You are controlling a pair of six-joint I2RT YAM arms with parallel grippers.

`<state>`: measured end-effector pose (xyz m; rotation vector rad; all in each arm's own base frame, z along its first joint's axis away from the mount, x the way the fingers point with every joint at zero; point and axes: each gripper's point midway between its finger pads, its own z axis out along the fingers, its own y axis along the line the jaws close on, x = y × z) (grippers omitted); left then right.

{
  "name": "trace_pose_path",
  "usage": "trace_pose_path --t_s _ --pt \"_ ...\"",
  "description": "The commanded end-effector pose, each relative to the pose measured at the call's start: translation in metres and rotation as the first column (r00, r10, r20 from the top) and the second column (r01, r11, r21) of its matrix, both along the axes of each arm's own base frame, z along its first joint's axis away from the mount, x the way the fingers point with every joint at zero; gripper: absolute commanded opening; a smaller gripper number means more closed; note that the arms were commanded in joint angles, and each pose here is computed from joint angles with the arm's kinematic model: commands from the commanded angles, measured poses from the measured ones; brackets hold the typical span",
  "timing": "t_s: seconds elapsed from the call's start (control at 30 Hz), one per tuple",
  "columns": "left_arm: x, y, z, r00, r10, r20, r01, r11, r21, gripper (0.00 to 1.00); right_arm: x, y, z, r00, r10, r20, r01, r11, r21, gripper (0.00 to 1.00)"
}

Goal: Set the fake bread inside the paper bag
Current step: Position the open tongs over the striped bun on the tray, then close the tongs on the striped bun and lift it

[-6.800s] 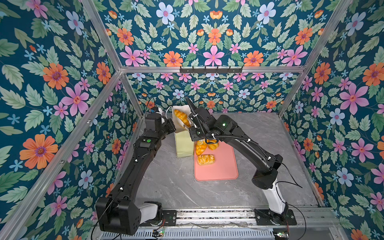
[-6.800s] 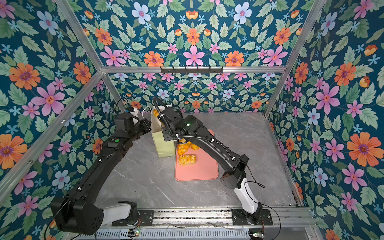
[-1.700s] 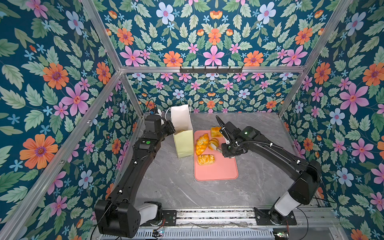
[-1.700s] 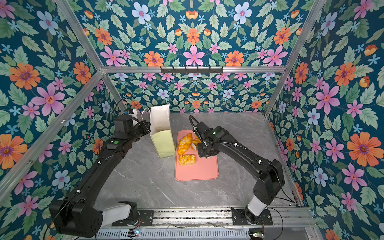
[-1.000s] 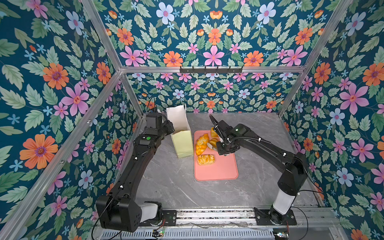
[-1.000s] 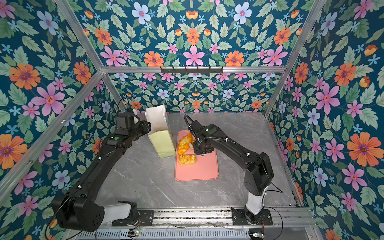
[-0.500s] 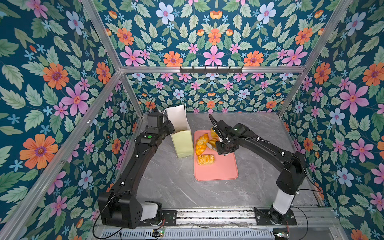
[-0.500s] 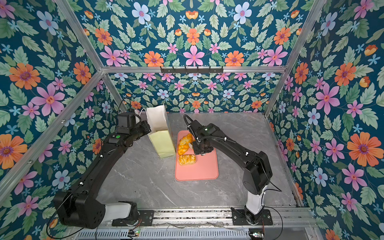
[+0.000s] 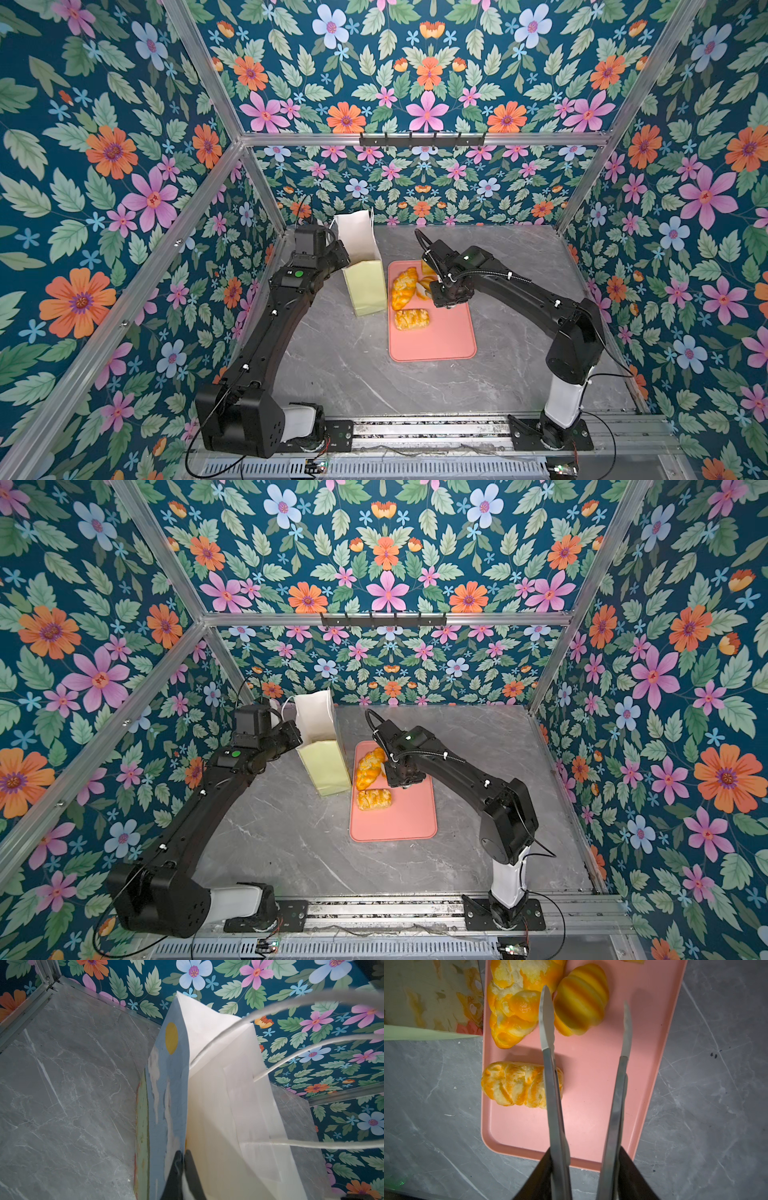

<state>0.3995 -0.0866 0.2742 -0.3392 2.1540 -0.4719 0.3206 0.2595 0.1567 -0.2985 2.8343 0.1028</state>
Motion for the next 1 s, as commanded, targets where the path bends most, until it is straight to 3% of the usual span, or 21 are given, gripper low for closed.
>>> trace_pose_path --t_s 0.0,0.97 --pt "0.002 -0.003 0.004 1.000 -0.010 0.019 0.011 1.000 -0.019 0.05 0.001 -0.006 0.002 1.000 -0.009 0.016 0.009 1.000 -0.024 0.44" --pt "0.011 -0.009 0.001 1.000 -0.023 0.010 0.024 0.999 -0.044 0.04 0.007 0.008 -0.018 0.999 0.028 -0.040 -0.030 0.999 -0.037 0.45"
